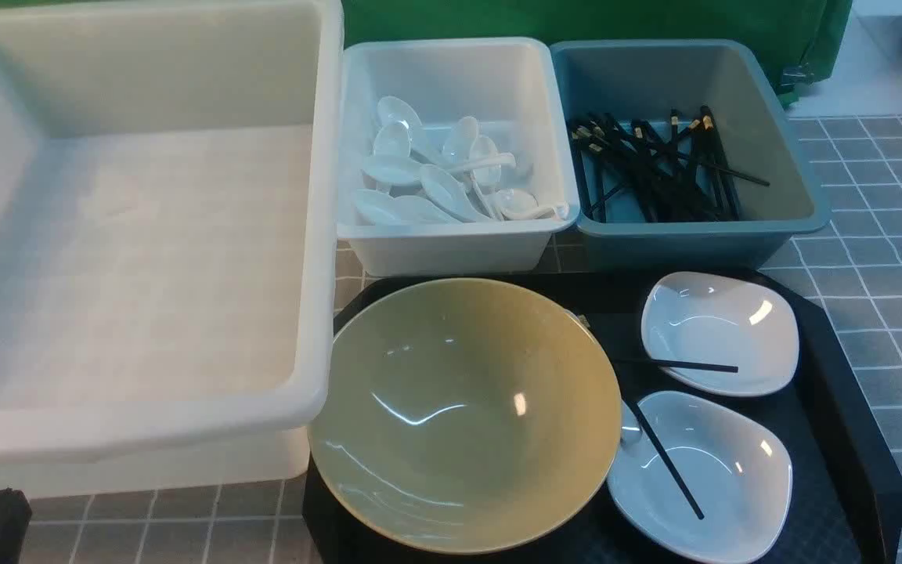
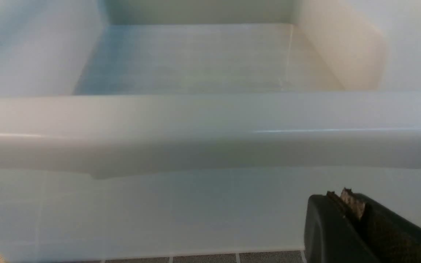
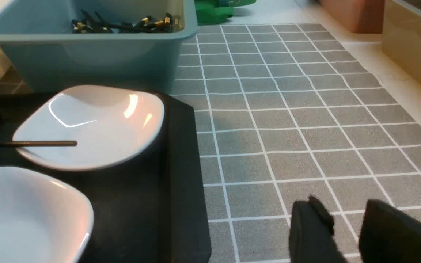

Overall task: On grey table put chopsticks spoon bowls plates into blue grey white boxes.
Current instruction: 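Grasp the large bowl on the tray by its rim, then place the tan bowl onto the bowl stack in the left bin with the left gripper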

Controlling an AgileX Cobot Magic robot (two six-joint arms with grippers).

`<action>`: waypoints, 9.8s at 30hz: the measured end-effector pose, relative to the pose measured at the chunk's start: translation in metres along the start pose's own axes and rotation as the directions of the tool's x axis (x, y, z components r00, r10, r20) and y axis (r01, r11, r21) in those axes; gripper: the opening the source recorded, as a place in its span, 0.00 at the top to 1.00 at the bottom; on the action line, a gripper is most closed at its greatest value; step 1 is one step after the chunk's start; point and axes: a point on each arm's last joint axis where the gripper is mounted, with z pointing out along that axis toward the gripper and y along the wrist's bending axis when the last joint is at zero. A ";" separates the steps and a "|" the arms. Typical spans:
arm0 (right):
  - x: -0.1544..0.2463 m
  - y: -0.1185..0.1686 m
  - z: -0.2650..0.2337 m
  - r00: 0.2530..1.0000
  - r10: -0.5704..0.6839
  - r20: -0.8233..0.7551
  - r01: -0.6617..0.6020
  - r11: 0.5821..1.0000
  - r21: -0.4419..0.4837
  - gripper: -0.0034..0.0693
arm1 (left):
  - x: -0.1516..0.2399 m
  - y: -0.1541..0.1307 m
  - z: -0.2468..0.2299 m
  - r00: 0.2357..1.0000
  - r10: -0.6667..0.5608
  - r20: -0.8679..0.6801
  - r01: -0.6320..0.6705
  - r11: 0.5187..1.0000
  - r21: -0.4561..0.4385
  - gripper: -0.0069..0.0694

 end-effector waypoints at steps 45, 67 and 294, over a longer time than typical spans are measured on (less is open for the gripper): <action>-0.048 0.002 -0.013 0.852 0.012 0.523 -0.001 1.000 -0.021 0.63 | -0.034 0.003 -0.007 0.927 0.031 0.373 -0.016 0.999 -0.044 0.92; -0.108 0.005 -0.053 0.595 0.489 0.637 -0.292 0.871 -0.396 0.85 | -0.108 0.001 -0.054 0.560 -0.338 0.757 0.225 0.941 0.253 0.92; -0.078 0.059 0.055 0.837 -0.200 -0.510 -0.063 0.890 -0.452 0.84 | -0.106 0.110 0.268 0.606 -0.306 -0.734 0.027 0.930 -0.366 0.89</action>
